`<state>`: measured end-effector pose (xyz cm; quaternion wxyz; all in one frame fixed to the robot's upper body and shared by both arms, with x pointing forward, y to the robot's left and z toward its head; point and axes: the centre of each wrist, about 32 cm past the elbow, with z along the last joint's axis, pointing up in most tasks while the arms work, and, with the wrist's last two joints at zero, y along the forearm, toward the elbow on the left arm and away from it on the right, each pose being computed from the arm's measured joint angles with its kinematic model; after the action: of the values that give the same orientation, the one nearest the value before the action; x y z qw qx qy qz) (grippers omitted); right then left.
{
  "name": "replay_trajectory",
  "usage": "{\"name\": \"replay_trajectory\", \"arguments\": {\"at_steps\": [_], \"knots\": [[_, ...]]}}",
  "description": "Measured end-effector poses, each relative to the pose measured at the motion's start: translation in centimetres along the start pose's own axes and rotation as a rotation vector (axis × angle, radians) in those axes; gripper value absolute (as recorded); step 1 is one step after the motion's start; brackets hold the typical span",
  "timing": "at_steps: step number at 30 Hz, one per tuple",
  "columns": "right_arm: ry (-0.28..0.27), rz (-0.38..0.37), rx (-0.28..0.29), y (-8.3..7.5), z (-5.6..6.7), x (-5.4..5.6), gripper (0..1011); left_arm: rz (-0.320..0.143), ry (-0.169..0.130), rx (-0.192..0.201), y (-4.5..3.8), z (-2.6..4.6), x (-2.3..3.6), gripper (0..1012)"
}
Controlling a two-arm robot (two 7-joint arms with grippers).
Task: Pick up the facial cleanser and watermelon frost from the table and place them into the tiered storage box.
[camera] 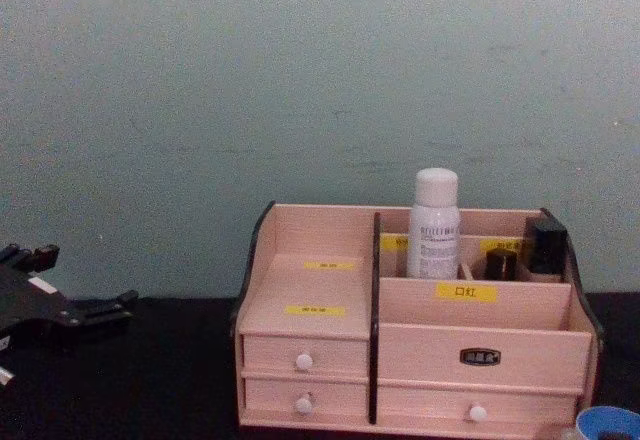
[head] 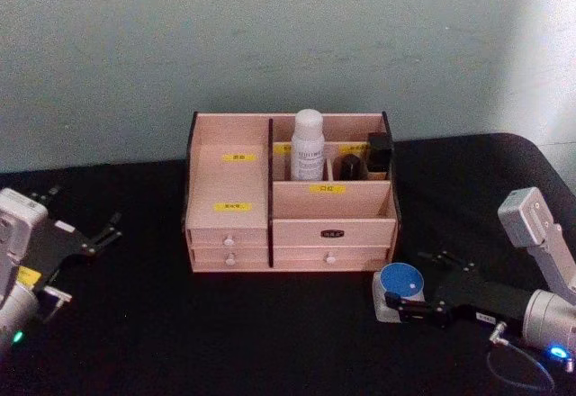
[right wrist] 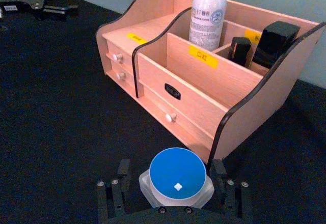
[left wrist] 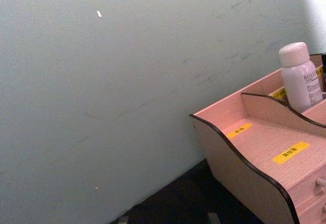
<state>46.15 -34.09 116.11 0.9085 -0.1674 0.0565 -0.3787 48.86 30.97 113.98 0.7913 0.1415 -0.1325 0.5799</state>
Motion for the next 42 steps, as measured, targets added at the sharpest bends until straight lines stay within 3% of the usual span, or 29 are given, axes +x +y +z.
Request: {"name": "replay_trajectory", "arguments": {"at_steps": [21,42], "knots": [[0.026,0.003,-0.049,0.8,-0.5,0.3,1002,0.0,0.0,0.0,0.0,0.0,0.0,1001],[0.048,0.0,-0.054,1.3,-0.8,0.7,1002,0.0,0.0,0.0,0.0,0.0,0.0,1001]]}}
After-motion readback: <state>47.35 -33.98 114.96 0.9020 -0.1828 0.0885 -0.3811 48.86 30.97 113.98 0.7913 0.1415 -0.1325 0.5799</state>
